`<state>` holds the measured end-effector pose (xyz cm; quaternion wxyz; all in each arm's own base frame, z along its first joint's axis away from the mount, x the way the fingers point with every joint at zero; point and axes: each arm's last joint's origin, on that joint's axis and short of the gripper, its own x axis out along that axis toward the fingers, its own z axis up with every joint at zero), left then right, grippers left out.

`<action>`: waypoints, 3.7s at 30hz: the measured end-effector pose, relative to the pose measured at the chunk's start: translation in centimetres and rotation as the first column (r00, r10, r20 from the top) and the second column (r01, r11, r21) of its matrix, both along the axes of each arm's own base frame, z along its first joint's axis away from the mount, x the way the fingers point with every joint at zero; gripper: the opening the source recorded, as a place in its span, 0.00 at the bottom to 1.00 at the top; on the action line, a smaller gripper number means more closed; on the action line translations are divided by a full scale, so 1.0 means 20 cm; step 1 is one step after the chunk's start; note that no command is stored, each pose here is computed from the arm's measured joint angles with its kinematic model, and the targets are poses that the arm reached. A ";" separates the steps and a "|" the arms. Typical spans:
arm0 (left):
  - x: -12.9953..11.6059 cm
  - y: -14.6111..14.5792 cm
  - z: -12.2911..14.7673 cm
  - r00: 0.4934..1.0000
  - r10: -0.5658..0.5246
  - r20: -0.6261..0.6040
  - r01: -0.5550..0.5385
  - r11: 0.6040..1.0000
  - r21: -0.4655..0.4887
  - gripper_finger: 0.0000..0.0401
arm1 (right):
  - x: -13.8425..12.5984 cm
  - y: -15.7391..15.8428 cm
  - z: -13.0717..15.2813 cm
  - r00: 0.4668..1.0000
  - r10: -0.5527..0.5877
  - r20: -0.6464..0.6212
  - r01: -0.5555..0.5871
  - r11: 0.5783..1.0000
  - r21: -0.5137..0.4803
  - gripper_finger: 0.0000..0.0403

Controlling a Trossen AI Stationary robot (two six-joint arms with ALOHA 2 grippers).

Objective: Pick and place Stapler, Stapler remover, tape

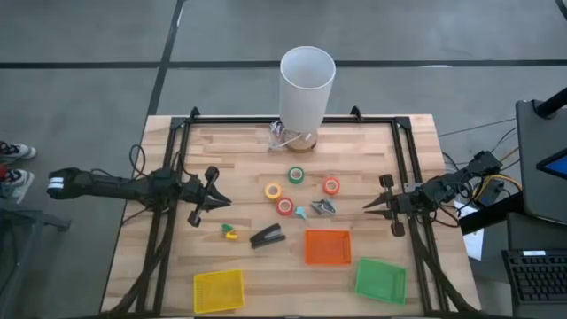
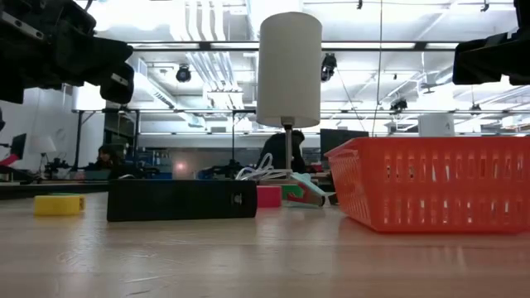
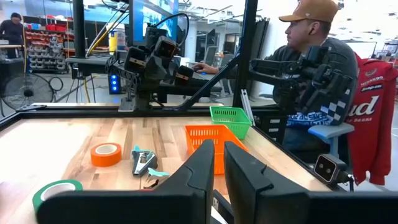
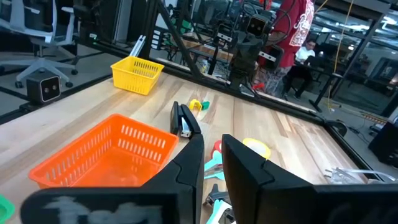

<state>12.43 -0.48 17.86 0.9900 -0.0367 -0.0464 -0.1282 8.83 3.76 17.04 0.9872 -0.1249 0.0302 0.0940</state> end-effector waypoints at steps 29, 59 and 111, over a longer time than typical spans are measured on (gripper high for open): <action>0.00 0.00 0.00 1.000 -0.001 0.000 0.001 1.000 0.000 0.10 | 0.00 0.00 0.00 1.000 0.000 0.000 0.000 1.000 0.000 0.13; 0.00 0.00 0.00 1.000 0.000 0.000 0.000 1.000 0.000 0.10 | 0.00 -0.01 0.04 0.997 -0.048 0.053 0.042 0.994 0.105 0.13; 0.00 0.00 0.00 1.000 0.000 0.000 0.000 1.000 0.000 0.10 | 0.65 -0.26 -0.06 0.323 -0.620 -0.715 0.946 0.220 0.237 0.51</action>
